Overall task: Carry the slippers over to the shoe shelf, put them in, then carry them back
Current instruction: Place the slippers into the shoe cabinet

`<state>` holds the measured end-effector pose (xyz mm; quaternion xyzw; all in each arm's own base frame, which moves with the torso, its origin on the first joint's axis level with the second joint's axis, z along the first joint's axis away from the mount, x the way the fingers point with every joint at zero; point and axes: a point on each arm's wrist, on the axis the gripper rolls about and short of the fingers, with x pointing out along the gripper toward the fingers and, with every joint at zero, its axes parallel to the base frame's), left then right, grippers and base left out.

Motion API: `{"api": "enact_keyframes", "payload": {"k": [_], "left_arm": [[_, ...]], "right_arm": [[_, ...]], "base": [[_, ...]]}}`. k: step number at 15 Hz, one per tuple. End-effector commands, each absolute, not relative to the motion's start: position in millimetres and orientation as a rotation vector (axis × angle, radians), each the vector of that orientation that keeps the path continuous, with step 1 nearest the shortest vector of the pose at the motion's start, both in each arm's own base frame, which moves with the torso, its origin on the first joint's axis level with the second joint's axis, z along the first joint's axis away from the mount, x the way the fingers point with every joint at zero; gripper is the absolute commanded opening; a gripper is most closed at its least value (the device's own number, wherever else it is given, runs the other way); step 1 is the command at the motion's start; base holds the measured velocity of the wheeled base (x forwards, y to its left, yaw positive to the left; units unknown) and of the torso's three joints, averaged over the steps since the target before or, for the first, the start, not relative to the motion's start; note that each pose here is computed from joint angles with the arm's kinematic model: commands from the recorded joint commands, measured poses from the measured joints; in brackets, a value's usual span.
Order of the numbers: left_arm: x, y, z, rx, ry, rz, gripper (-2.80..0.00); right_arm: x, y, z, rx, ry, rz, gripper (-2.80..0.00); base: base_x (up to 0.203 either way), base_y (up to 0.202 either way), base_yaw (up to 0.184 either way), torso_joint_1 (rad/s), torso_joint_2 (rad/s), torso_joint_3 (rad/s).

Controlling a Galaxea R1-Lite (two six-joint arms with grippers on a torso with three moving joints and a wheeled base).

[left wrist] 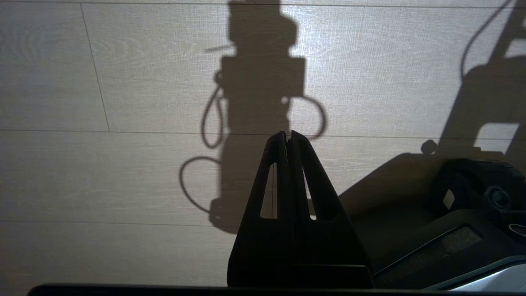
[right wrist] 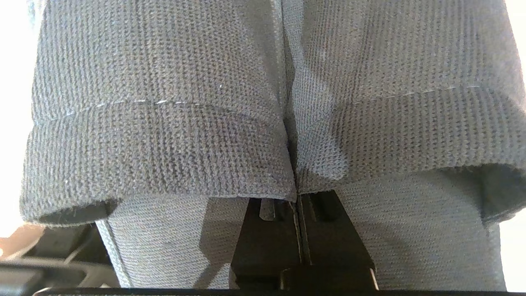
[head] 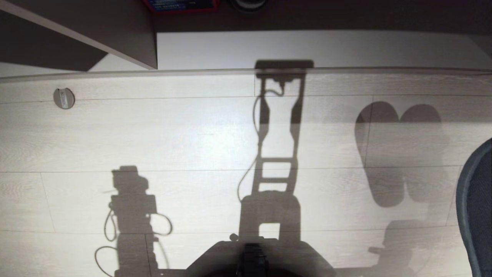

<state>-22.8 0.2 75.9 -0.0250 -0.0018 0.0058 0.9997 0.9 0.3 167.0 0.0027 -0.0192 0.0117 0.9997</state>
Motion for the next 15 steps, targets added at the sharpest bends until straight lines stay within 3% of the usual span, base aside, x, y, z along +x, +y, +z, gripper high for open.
{"api": "enact_keyframes", "payload": {"k": [1, 9, 15], "left_arm": [[-22.8, 0.2, 76.0, -0.051, -0.005, 0.012, -2.80], [-22.8, 0.2, 76.0, -0.051, -0.005, 0.012, -2.80], [-22.8, 0.2, 76.0, -0.051, -0.005, 0.012, -2.80]], "right_arm": [[27.6, 0.6, 169.4, 0.005, 0.056, 0.024, -2.80], [89.4, 0.7, 173.1, 0.014, 0.086, 0.018, -2.80], [135.5, 1.1, 177.4, 0.013, 0.002, 0.020, -2.80]], "base": [[0.000, 0.000, 0.000, 0.000, 0.00, 0.000], [0.000, 0.000, 0.000, 0.000, 0.00, 0.000], [0.000, 0.000, 0.000, 0.000, 0.00, 0.000]]}}
